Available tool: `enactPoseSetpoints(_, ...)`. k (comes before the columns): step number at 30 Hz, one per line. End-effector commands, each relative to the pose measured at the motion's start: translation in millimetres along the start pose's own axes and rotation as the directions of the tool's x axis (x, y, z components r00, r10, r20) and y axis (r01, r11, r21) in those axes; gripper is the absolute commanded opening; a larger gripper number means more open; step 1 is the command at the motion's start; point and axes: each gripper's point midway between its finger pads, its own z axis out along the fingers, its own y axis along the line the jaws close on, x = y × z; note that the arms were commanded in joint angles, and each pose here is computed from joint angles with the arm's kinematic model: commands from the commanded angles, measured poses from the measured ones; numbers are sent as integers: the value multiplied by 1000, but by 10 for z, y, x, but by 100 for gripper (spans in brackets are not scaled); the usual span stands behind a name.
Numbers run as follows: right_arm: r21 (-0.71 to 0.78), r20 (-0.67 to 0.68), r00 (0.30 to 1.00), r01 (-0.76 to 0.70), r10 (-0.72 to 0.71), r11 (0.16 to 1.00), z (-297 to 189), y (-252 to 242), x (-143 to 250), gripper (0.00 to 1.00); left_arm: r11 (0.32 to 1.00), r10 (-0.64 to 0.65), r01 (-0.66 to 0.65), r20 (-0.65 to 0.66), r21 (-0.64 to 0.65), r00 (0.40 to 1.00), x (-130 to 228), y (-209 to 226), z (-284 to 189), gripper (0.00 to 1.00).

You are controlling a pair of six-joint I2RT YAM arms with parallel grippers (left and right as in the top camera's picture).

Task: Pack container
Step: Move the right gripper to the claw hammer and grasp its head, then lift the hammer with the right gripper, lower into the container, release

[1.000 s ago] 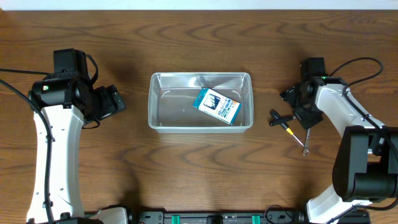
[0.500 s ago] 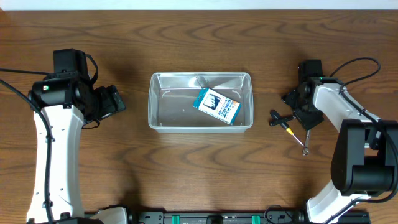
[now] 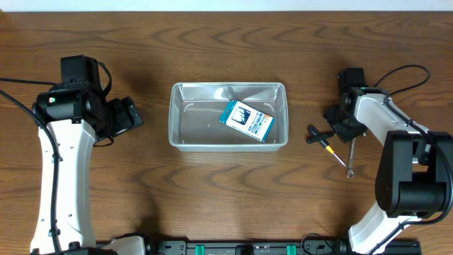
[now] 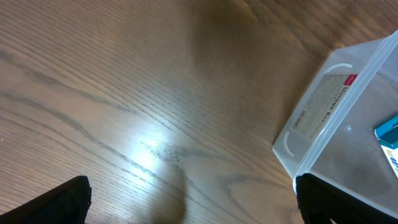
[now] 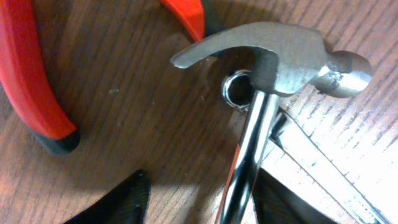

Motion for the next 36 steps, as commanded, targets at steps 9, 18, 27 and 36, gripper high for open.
enactPoseSetpoints(9,52,-56,997,57,-54,997,179,-131,110,30,1000,3,-3,14,-11,1000,-31,23,-34,98)
enactPoseSetpoints(18,29,-75,989,128,-126,991,167,-93,134,5,1000,3,-3,14,-11,1000,-31,23,-34,98)
enactPoseSetpoints(27,-127,74,925,378,-372,917,-505,301,-170,1,1000,3,-3,15,-11,1000,-32,24,-34,98)
enactPoseSetpoints(36,-235,394,605,794,-692,560,-2149,990,-148,1,1000,3,-3,15,-11,1000,-33,23,-34,98)
